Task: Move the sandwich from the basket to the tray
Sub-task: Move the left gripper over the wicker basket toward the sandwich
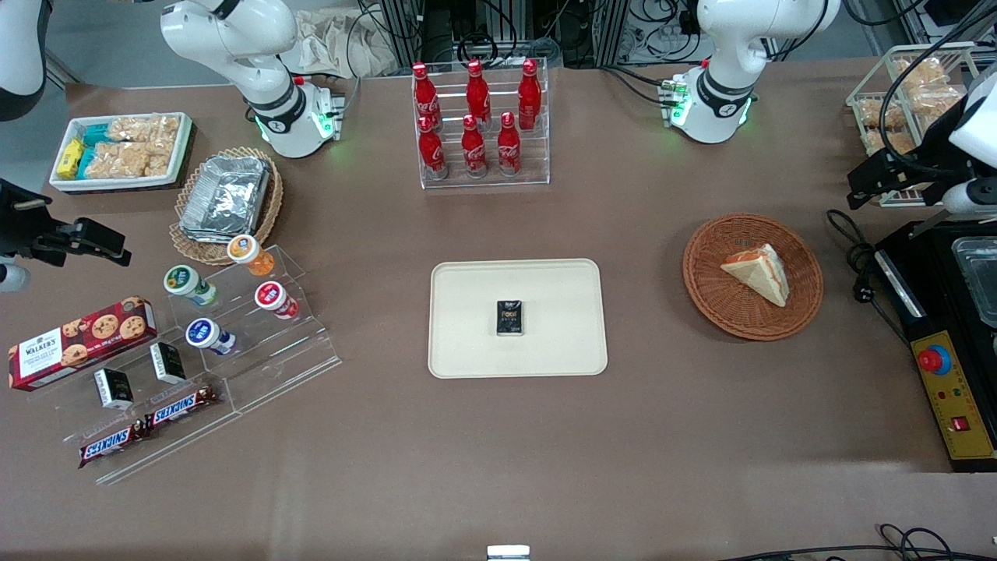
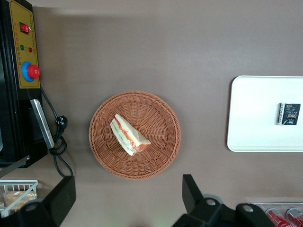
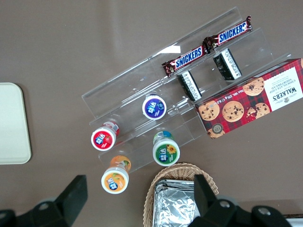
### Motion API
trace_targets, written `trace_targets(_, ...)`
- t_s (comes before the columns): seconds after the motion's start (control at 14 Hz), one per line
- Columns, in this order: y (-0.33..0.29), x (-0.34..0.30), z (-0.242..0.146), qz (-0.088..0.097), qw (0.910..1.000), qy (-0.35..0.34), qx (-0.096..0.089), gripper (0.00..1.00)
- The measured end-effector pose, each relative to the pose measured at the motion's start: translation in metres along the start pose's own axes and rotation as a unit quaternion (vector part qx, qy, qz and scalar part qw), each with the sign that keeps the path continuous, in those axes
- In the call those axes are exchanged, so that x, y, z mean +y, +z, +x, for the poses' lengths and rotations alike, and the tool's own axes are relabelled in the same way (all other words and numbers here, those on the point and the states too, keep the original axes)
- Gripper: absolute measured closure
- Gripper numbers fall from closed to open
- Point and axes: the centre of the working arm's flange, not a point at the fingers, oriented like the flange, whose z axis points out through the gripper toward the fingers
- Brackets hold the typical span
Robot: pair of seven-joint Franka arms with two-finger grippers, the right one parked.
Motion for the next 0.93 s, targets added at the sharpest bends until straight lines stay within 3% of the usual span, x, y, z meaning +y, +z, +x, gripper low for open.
trace_targets(0.36,0.005,-0.001,0.002,0.001,0.9994,-0.034,-0.009,0.00)
trace_targets(0.71,0.036,-0.008,-0.002,0.013,0.9834,-0.173,-0.051,0.00)
trace_targets(0.93,0.077,-0.019,-0.008,0.011,0.9684,-0.248,-0.028,0.00)
